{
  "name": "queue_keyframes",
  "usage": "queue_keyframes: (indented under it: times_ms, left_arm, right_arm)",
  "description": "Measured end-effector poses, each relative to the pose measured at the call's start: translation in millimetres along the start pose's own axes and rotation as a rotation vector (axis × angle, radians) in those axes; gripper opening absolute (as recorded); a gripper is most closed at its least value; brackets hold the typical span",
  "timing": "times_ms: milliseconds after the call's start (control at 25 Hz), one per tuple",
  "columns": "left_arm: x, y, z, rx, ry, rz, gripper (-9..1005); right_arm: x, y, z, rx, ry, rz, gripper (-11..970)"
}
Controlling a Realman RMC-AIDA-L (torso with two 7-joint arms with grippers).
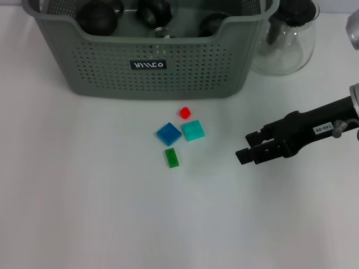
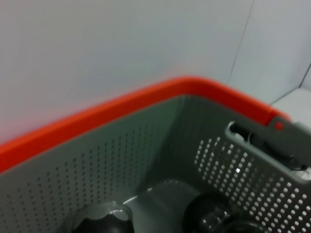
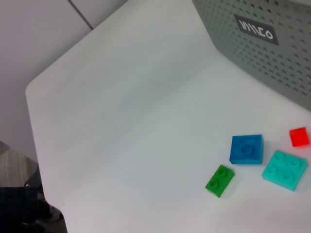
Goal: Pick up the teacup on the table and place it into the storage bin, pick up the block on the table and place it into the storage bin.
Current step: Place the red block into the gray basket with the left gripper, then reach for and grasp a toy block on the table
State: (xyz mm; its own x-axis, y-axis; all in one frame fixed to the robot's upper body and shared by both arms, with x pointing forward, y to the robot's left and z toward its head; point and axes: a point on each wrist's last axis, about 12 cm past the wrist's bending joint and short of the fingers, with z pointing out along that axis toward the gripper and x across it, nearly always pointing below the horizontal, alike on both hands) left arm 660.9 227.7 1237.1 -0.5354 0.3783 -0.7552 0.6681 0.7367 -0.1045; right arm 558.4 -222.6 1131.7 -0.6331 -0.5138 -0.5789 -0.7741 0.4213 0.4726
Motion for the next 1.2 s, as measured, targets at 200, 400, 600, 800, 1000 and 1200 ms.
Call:
queue_keyframes:
  times_ms: [200, 400, 600, 800, 1000, 1200]
  left_arm:
    - [2.7, -1.6, 9.7, 0.002, 0.003, 0.006, 226]
    - [2.2, -3.0, 11.1, 0.002, -0.001, 0.015, 356]
    - [1.8, -2.8, 11.5, -0.006, -0.005, 0.025, 505]
    - [1.5, -8.3, 5.0, 0.016, -0.014, 0.045, 671]
    - [2.4, -26.2, -19.0, 0.086, -0.061, 0.105, 805]
    - [21.6, -51.9, -47.2, 0.245, -0.028, 0.256, 849]
  right_arm:
    - [-0.8, -0.7, -0.7, 0.005, -0.001, -0.001, 657]
    - [-2.3, -2.1, -0.7, 0.004, 0.002, 0.000, 656]
    - [-3.0, -2.9, -0.5, 0.006, 0.002, -0.005, 656]
    - [-3.5, -3.3, -0.1, 0.010, 0.001, -0.016, 656]
    - [-3.3, -4.0, 0.1, 0.010, -0.003, -0.030, 656]
    - [-2.5, -4.5, 0.5, 0.009, -0.002, -0.035, 656]
